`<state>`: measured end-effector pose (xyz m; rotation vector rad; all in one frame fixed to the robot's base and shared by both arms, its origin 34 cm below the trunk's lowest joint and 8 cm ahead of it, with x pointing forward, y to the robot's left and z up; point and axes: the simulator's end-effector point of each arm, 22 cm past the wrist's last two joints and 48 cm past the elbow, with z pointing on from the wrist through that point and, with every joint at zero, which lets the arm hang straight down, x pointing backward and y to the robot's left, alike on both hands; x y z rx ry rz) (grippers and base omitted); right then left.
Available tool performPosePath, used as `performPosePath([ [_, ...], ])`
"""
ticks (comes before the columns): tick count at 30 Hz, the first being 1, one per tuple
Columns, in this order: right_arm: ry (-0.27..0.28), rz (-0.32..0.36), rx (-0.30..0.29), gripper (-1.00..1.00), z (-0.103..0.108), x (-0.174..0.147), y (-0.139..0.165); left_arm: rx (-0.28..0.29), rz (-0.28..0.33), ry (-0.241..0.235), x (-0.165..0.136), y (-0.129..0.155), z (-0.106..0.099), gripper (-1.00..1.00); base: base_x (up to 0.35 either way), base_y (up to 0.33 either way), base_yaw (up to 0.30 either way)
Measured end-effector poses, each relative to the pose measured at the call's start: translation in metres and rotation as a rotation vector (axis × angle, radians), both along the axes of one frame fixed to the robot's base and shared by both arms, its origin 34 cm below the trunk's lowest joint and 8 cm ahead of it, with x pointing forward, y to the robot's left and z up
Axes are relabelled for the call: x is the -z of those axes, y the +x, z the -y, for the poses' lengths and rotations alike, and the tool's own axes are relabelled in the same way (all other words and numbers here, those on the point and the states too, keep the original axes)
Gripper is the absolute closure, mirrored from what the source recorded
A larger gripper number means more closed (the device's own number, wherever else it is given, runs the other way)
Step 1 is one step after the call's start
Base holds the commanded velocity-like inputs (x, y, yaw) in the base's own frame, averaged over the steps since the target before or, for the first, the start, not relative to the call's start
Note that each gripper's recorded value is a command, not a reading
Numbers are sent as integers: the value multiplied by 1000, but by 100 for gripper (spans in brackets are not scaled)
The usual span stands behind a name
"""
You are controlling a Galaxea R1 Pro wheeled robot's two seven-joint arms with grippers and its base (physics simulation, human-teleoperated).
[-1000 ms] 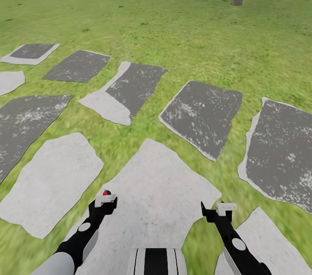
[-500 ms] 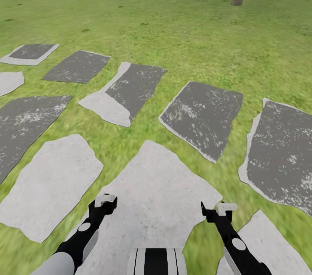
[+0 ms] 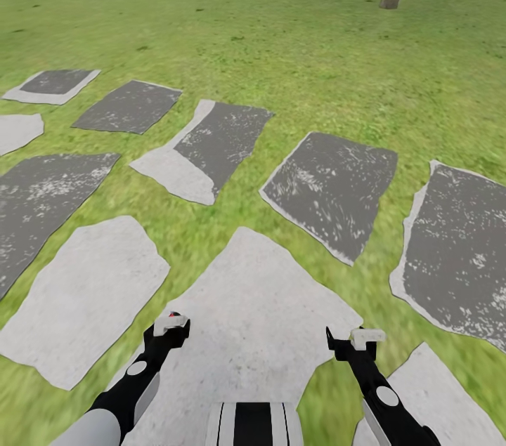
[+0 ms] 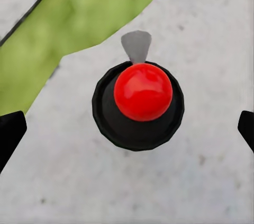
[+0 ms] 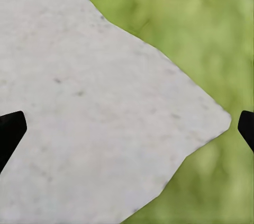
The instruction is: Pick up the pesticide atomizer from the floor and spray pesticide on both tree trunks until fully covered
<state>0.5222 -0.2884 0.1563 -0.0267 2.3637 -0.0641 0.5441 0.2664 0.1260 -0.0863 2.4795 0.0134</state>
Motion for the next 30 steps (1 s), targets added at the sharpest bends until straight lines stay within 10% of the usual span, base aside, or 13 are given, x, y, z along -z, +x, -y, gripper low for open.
performPosePath([
  [30,0,-19,1,-100,0,8,-7,3,-20,-1,9,-8,2,-100,9,0,0],
])
